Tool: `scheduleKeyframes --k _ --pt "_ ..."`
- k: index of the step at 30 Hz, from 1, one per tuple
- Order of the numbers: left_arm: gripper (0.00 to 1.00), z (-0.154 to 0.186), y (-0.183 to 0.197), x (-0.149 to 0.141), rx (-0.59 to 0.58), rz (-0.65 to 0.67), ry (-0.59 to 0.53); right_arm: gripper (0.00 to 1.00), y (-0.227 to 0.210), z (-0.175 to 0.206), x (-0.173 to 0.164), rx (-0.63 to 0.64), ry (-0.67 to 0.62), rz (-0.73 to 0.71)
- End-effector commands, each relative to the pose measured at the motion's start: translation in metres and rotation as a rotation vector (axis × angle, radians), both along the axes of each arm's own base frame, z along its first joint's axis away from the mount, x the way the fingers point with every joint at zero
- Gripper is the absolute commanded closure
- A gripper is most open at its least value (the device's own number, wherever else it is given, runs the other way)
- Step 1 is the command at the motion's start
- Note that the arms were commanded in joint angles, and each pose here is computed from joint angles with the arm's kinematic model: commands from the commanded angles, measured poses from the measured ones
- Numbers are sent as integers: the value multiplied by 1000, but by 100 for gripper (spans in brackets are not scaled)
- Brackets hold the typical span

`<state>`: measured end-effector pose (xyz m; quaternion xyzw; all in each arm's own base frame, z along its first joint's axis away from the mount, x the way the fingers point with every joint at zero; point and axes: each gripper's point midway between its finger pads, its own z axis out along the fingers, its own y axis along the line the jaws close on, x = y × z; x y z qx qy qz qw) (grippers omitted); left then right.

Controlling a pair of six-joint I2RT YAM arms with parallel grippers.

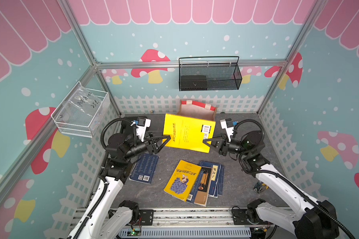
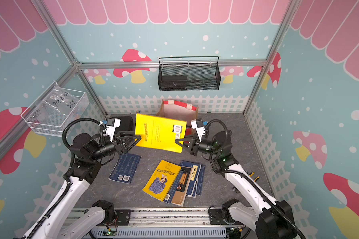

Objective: Put the books into the canvas bag
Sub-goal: Pick up the book from the book, then place the book in the canvas bag.

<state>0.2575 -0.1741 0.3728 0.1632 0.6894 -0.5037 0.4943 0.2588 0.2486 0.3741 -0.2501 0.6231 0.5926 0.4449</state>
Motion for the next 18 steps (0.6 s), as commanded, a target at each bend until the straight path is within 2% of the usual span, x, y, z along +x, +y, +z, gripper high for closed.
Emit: scheduleKeyframes --k 1,5,9,18 --pt "14 -33 24 11 183 176 85 100 -21 23 44 -11 71 -164" --pt "13 -48 39 13 279 260 116 100 -40 17 93 -51 198 -242" --pt "13 -56 44 12 307 286 115 100 -53 12 130 -84 279 -312" --pt "13 -58 47 13 318 310 116 100 -55 -21 157 -147 430 -365"
